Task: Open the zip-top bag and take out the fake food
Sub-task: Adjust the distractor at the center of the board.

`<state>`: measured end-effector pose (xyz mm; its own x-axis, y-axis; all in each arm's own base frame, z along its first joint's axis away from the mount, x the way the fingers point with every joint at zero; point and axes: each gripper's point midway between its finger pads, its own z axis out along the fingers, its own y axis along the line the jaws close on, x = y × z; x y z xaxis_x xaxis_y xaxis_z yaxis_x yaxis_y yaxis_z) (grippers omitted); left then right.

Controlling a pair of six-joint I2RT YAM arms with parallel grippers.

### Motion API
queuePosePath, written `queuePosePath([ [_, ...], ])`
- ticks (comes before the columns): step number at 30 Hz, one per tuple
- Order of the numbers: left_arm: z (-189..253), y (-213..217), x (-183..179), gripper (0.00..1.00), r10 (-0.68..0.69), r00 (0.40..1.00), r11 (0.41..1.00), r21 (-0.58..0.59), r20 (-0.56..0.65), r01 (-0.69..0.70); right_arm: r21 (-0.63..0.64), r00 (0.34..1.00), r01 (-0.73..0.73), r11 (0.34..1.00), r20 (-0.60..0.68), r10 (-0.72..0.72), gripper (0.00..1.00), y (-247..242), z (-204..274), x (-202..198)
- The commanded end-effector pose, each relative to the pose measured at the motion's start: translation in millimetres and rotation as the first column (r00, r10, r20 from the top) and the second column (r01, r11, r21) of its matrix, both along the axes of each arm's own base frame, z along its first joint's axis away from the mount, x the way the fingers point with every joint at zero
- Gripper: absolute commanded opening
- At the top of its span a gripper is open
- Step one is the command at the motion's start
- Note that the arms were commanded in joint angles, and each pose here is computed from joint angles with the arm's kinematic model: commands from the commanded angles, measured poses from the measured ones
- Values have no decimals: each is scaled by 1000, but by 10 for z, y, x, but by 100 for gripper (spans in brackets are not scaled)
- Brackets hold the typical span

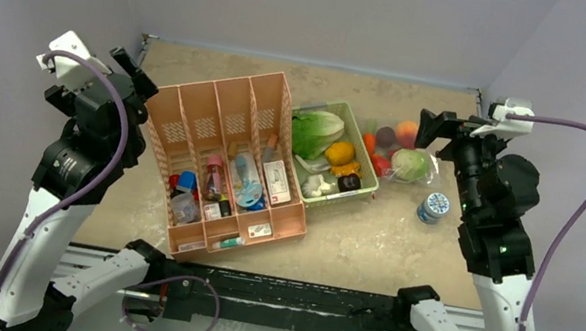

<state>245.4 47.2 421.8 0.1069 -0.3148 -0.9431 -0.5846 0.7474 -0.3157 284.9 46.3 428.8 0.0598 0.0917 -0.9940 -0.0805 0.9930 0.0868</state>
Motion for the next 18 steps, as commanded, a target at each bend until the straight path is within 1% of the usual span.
queuePosePath([
  [1, -92, -7, 66, 87, -5, 1000, 1000, -1, -26, 5, 26, 999, -38, 999, -15, 38, 100, 53, -129, 79],
  [3, -146, -12, 83, 89, -16, 999, 1000, 2, -48, 16, 39, 998, -52, 998, -40, 53, 100, 68, -264, 121],
  [5, -194, -70, 114, 91, -65, 996, 998, -1, -68, 65, 59, 996, -66, 996, -63, 70, 100, 85, -399, 164],
  [8, -237, -227, 169, 94, -182, 980, 983, -20, -78, 181, 95, 991, -83, 992, -95, 92, 100, 107, -599, 233],
  [10, -277, -439, 244, 95, -312, 947, 950, -43, -83, 309, 123, 986, -94, 988, -123, 109, 100, 125, -748, 286],
  [12, -333, -734, 318, 96, -468, 879, 883, -79, -91, 462, 150, 981, -104, 983, -146, 126, 100, 144, -867, 334],
  [13, -367, -910, 346, 97, -551, 829, 834, -105, -92, 542, 165, 978, -109, 980, -159, 136, 100, 154, -935, 360],
  [16, -461, -1422, 360, 95, -746, 663, 661, -192, -63, 726, 214, 967, -125, 969, -193, 167, 100, 195, -1110, 430],
  [18, -506, -1728, 285, 95, -833, 552, 547, -214, -41, 809, 242, 961, -135, 961, -203, 187, 100, 220, -1184, 465],
])
